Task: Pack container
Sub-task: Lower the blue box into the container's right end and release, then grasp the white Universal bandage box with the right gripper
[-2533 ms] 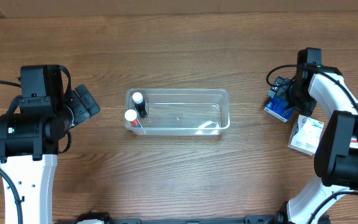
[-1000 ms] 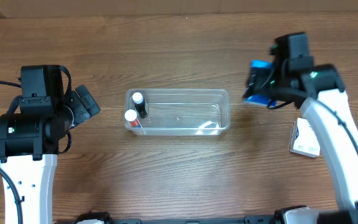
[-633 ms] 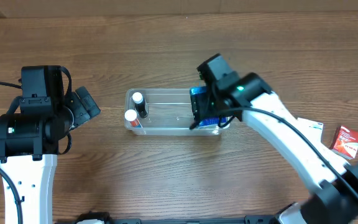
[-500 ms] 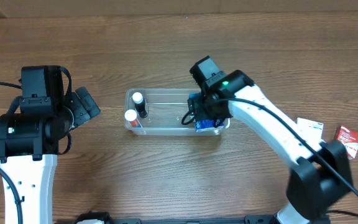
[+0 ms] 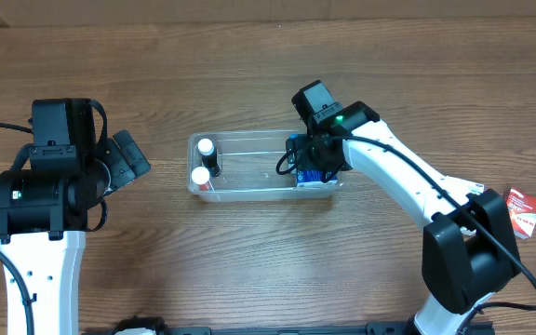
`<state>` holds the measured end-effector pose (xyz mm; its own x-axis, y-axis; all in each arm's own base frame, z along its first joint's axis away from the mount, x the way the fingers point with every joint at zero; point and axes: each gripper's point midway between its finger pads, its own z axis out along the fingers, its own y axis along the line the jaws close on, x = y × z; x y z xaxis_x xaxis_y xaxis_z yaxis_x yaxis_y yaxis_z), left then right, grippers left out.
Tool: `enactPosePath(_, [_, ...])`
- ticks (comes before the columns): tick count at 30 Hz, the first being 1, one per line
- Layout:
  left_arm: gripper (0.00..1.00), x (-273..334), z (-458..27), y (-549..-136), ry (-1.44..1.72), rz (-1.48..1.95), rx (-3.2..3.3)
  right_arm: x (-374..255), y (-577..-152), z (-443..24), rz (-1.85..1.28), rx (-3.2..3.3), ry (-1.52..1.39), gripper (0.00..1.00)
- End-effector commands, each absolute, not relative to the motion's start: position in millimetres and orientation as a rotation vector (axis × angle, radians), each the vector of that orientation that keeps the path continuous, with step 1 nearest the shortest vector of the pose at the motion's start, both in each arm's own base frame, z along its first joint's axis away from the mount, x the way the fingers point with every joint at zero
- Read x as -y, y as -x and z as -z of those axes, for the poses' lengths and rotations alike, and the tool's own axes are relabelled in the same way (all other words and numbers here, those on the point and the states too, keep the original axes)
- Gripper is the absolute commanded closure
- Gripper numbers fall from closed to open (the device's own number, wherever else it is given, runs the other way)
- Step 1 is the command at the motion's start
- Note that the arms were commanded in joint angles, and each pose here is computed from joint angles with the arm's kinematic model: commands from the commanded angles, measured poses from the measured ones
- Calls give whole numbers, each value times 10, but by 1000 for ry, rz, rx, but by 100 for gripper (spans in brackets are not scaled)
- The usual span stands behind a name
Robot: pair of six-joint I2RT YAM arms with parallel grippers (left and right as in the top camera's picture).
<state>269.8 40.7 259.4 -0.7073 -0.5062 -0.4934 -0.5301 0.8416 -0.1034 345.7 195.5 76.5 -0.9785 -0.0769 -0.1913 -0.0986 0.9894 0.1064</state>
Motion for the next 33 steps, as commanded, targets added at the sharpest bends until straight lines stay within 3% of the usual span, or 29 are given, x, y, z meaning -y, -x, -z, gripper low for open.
enactPosePath(1, [0, -415, -2604, -2706, 754, -61, -2501, -1926, -3461, -742, -160, -2950, 120, 0])
enactPosePath(8, [0, -415, -2603, -2704, 753, -61, -2502, -1901, -3517, -961, -139, -2913, 113, 0])
enactPosePath(12, [0, -416, -2603, -2703, 730, -68, -2509, -1600, -3691, -1835, -33, -2738, -39, 0])
enactPosePath(15, [0, -415, -2603, -2704, 730, -68, -2509, -952, -3697, -2597, -31, -2567, -298, 0])
enactPosePath(19, [0, -415, -2603, -2705, 726, -69, -2510, 1, -3224, -2807, 40, -2557, -668, 0])
enactPosePath(22, [0, -415, -2603, -2705, 726, -69, -2510, 201, -2758, -2969, 44, -2512, -731, 0])
enactPosePath(24, [0, -415, -2603, -2705, 726, -69, -2510, 167, -2544, -2906, 10, -2519, -725, 0])
enactPosePath(28, [0, -415, -2603, -2704, 722, -70, -2512, 310, -2217, -2340, 63, -2604, -859, 0])
enactPosePath(33, [0, -415, -2603, -2705, 721, -70, -2511, 677, -2389, -1762, -78, -2743, -860, 0])
